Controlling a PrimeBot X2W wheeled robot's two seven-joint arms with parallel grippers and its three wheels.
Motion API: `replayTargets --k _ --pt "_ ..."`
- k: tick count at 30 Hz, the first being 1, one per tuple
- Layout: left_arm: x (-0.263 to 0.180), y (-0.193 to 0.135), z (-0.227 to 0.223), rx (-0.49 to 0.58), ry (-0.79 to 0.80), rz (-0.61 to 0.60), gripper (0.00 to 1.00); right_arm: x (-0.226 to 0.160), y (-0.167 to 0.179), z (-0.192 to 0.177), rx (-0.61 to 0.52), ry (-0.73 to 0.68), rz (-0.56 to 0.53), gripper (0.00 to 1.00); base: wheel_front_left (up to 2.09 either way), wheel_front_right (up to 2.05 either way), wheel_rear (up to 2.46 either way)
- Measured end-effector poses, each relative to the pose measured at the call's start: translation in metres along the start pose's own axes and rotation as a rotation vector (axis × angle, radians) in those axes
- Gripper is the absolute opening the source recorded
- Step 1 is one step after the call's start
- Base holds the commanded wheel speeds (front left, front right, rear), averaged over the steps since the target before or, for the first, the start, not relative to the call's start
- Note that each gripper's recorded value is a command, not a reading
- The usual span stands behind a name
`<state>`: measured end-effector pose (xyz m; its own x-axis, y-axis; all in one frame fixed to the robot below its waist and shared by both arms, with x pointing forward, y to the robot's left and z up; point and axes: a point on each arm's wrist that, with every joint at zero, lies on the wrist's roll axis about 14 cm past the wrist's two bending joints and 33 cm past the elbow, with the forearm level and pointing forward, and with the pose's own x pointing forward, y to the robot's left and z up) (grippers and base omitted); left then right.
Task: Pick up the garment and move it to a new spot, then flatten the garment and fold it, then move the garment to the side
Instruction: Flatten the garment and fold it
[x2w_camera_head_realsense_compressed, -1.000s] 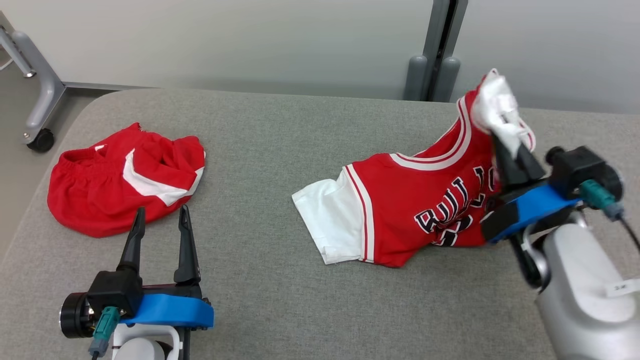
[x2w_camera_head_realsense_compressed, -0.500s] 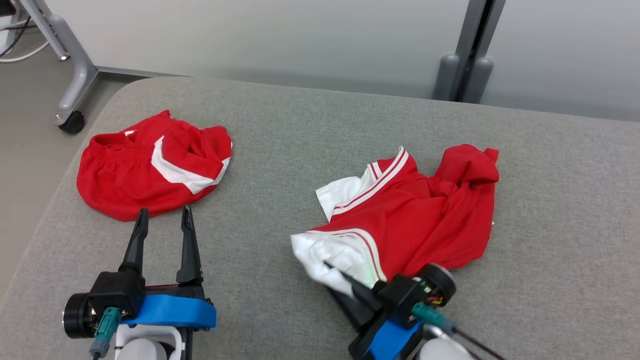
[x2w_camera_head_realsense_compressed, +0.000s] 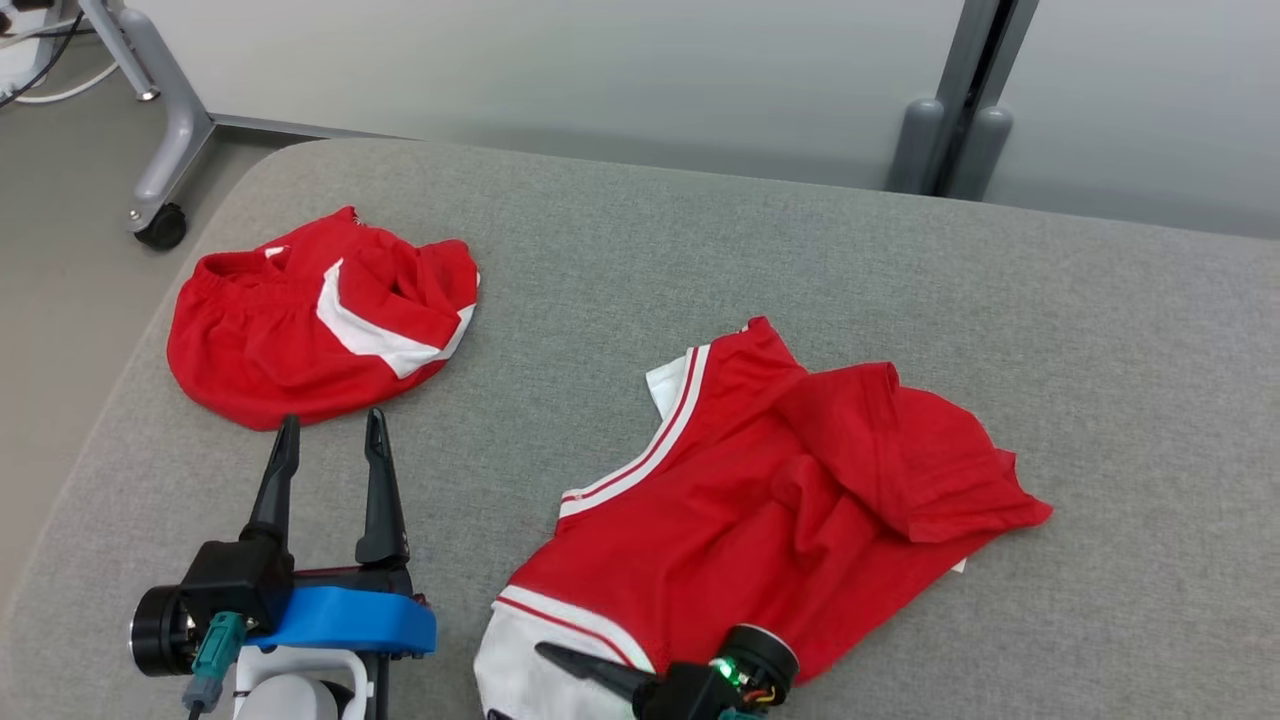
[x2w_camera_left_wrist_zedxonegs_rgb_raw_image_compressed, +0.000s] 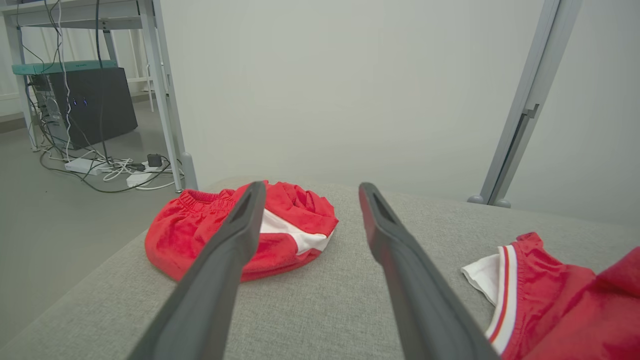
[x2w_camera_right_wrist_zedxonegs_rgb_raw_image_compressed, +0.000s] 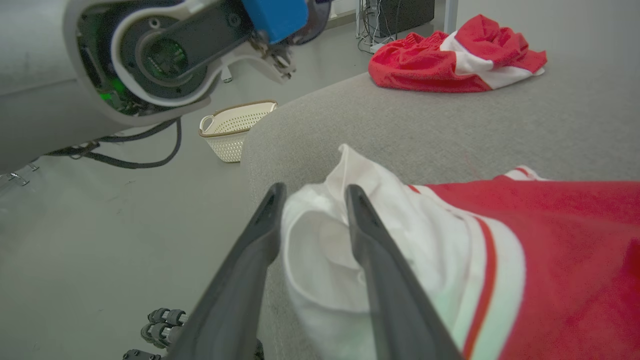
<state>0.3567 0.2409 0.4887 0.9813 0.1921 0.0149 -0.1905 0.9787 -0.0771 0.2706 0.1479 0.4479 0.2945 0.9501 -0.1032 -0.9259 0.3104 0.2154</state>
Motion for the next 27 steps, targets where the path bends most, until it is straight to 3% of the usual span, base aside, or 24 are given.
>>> replayTargets --k 7,14,20,27 --pt "0.004 -0.008 0.002 -0.005 -0.008 -0.024 1.00 -0.007 -0.043 0.056 -0.034 -0.175 -0.138 1.00 0.00 0.00 0.00" --pt "0.006 -0.020 0.004 -0.005 -0.019 -0.059 1.00 -0.071 -0.126 0.102 -0.139 -0.307 -0.441 1.00 0.00 0.00 0.00" --pt "0.008 -0.027 0.004 -0.005 -0.021 -0.084 1.00 -0.126 -0.168 0.108 -0.197 -0.290 -0.639 1.00 0.00 0.00 0.00" --pt "0.008 -0.031 0.002 -0.005 -0.014 -0.099 1.00 -0.137 -0.180 0.098 -0.198 -0.220 -0.691 1.00 0.00 0.00 0.00"
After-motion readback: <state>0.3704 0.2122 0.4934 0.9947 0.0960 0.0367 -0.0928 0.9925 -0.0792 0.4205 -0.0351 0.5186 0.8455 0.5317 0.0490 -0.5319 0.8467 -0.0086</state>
